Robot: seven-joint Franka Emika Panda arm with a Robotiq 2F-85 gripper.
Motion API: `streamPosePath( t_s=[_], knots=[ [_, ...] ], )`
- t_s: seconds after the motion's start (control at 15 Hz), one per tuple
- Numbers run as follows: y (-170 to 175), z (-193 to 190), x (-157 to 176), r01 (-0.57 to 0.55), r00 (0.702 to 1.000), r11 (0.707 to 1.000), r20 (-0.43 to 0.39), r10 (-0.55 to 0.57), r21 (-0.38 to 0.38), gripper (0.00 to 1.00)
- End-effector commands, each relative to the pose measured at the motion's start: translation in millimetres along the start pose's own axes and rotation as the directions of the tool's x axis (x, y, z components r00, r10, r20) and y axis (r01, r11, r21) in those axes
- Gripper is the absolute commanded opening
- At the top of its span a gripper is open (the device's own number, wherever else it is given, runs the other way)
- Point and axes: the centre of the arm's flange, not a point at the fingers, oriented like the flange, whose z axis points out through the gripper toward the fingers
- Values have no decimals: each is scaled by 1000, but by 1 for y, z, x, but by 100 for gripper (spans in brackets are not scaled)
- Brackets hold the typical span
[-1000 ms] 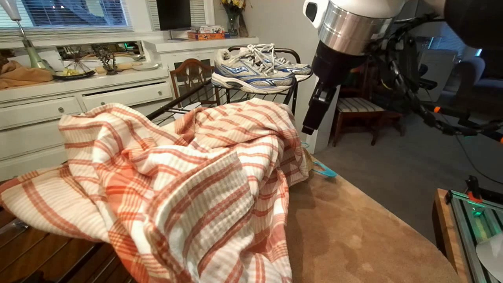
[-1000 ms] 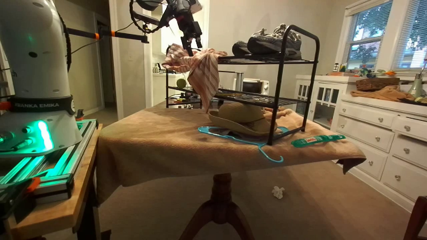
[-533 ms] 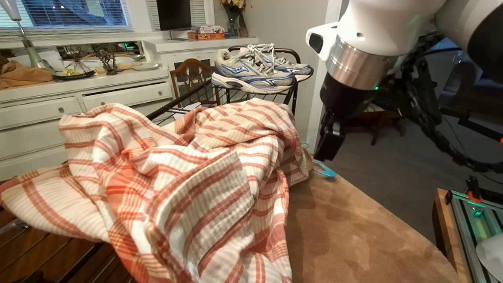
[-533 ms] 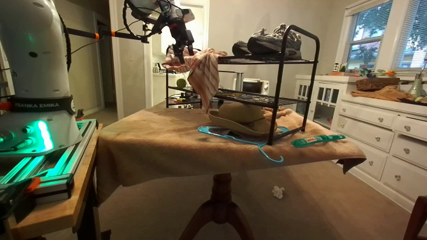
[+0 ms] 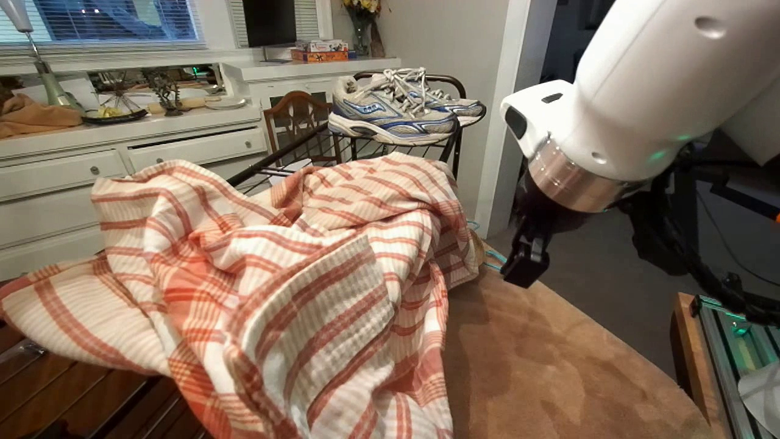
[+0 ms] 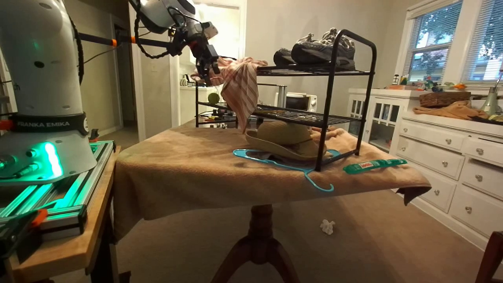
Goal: Straighten the towel on the rack
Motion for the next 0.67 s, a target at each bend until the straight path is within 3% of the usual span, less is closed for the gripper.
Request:
streamPosePath(
  t_s=[0.0, 0.6],
  knots=[
    [-22, 17, -9, -102, 994, 993, -46, 99, -55, 100],
    [-48, 41, 2, -348, 932, 935, -133, 337, -72, 100]
  ],
)
